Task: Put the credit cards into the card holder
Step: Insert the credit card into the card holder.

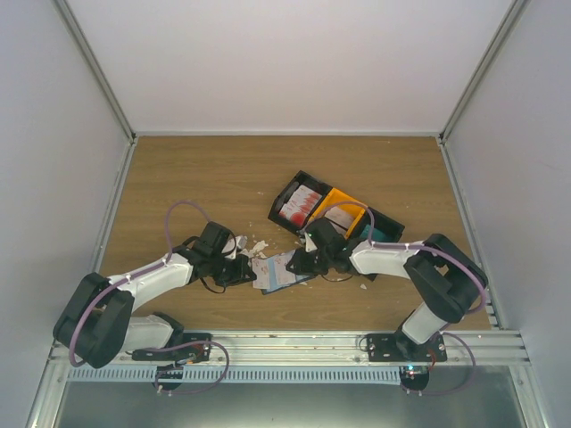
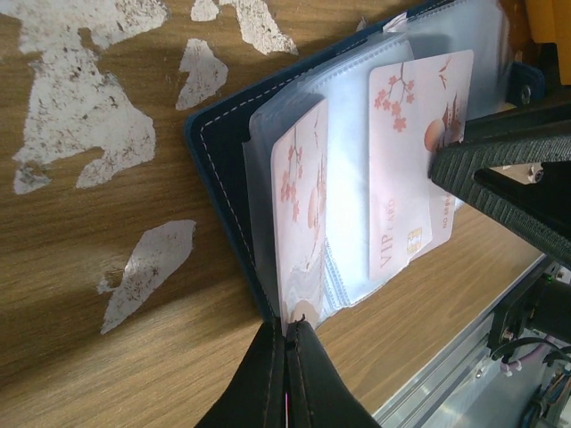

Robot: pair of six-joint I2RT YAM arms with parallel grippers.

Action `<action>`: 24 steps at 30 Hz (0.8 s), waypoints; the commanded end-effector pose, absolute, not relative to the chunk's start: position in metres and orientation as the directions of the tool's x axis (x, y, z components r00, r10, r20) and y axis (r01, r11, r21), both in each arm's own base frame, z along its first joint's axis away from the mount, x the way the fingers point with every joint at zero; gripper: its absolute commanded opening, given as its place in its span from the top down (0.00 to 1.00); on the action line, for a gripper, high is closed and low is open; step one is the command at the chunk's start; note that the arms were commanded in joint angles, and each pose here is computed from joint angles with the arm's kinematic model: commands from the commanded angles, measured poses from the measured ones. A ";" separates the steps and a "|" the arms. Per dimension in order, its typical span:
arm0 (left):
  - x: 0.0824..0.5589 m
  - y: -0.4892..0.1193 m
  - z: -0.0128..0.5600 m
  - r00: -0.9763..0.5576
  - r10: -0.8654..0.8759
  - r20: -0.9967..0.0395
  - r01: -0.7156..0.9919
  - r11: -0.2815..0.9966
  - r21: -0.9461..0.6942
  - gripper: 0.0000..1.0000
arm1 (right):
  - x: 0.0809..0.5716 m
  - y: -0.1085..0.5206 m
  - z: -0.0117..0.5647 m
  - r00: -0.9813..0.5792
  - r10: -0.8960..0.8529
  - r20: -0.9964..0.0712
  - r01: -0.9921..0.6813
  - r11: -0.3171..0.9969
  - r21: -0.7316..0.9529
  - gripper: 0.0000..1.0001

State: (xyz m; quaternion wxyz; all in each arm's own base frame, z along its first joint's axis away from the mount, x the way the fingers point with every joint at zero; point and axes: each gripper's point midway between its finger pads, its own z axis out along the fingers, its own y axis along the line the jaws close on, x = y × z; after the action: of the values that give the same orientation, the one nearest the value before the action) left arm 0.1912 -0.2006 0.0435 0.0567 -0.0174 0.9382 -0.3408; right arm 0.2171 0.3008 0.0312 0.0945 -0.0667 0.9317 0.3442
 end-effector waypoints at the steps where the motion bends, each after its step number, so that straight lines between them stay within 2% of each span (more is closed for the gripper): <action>1: 0.195 -0.193 0.044 -0.987 -0.087 -0.134 0.013 0.794 -0.608 1.00 | 0.225 0.295 0.026 -0.969 -0.070 -0.235 -0.195 0.804 0.561 0.83; 4: 0.198 -0.194 0.048 -0.985 -0.093 -0.148 0.017 0.791 -0.611 1.00 | 0.224 0.303 0.028 -0.965 -0.097 -0.245 -0.225 0.787 0.575 0.91; 9: 0.199 -0.192 0.048 -0.983 -0.100 -0.155 0.014 0.798 -0.602 1.00 | 0.218 0.316 0.025 -0.957 -0.170 -0.236 -0.280 0.755 0.592 0.98; 14: 0.199 -0.192 0.048 -0.982 -0.105 -0.158 0.012 0.797 -0.604 1.00 | 0.212 0.319 0.016 -0.955 -0.206 -0.214 -0.295 0.749 0.594 1.00; 21: 0.211 -0.181 0.074 -0.955 -0.158 -0.252 0.017 0.818 -0.575 1.00 | 0.209 0.316 0.004 -0.946 -0.255 -0.202 -0.325 0.758 0.565 1.00; 24: 0.209 -0.173 0.075 -0.949 -0.183 -0.258 -0.011 0.834 -0.551 1.00 | 0.211 0.312 0.003 -0.942 -0.271 -0.201 -0.337 0.762 0.554 0.99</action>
State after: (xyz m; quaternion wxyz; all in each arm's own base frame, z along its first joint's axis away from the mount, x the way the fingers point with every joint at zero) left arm 0.2021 -0.1845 0.0643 0.1228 -0.0301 0.9415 -0.3123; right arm 0.2265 0.3315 0.0336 0.0937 -0.1455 0.9173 0.3587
